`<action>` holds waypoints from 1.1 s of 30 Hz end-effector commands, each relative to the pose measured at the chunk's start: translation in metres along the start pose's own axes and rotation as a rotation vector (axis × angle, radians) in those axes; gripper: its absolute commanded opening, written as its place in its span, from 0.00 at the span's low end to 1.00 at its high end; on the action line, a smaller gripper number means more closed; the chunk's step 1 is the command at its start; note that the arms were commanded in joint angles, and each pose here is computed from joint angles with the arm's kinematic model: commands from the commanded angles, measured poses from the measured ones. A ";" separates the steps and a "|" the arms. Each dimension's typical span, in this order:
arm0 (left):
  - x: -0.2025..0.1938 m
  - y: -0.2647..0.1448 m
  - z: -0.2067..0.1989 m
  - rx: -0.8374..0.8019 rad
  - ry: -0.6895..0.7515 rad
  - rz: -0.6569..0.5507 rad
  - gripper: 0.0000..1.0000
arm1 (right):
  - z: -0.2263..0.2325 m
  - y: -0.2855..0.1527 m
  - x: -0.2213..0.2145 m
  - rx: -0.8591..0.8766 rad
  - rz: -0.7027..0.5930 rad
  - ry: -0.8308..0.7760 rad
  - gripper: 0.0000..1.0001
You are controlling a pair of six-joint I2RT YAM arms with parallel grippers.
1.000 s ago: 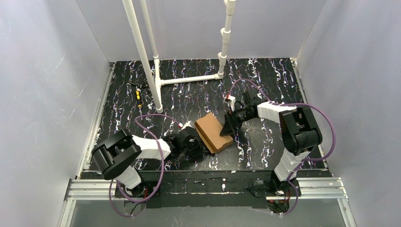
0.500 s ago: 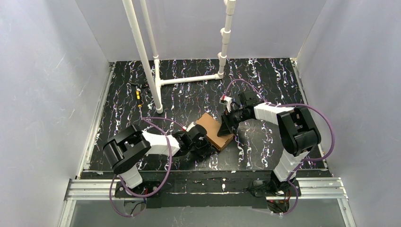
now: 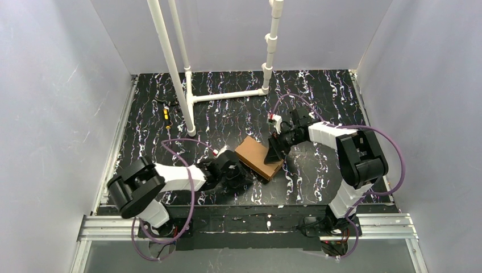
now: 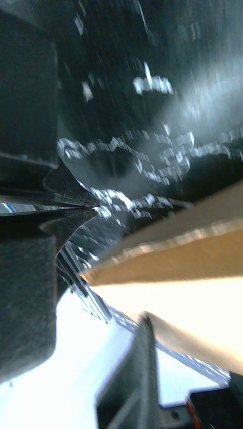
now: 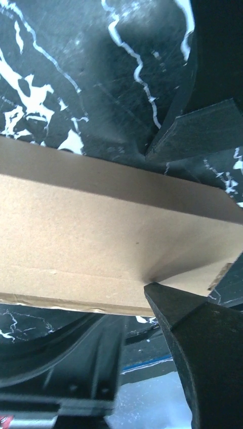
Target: Fold the paper box
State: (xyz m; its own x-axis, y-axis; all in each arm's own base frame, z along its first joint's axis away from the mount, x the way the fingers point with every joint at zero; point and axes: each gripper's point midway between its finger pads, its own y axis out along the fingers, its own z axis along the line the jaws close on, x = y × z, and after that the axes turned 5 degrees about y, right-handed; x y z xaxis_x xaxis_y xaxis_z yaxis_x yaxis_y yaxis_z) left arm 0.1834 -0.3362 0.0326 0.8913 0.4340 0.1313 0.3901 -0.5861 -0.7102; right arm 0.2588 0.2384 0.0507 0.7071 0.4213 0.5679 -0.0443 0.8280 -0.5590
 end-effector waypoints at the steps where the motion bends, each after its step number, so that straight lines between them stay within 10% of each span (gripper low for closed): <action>1: 0.003 -0.029 0.035 -0.020 0.268 -0.012 0.08 | 0.003 -0.029 0.023 -0.066 -0.030 -0.119 0.98; 12: 0.097 -0.058 0.058 -0.007 0.235 -0.255 0.00 | -0.006 -0.046 0.059 -0.153 -0.059 -0.259 0.98; 33: 0.129 -0.007 0.022 -0.023 0.166 -0.206 0.00 | -0.005 0.035 0.074 0.024 0.021 -0.024 0.78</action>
State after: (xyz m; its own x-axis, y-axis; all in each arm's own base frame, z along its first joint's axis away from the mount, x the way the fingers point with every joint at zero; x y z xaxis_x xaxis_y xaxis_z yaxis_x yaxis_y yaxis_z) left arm 0.2721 -0.2499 0.0249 0.8286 0.4234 0.3662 0.5492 -0.4880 -0.6784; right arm 0.3068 0.2893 0.0562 0.7073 0.4649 0.5325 -0.0870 0.8048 -0.5871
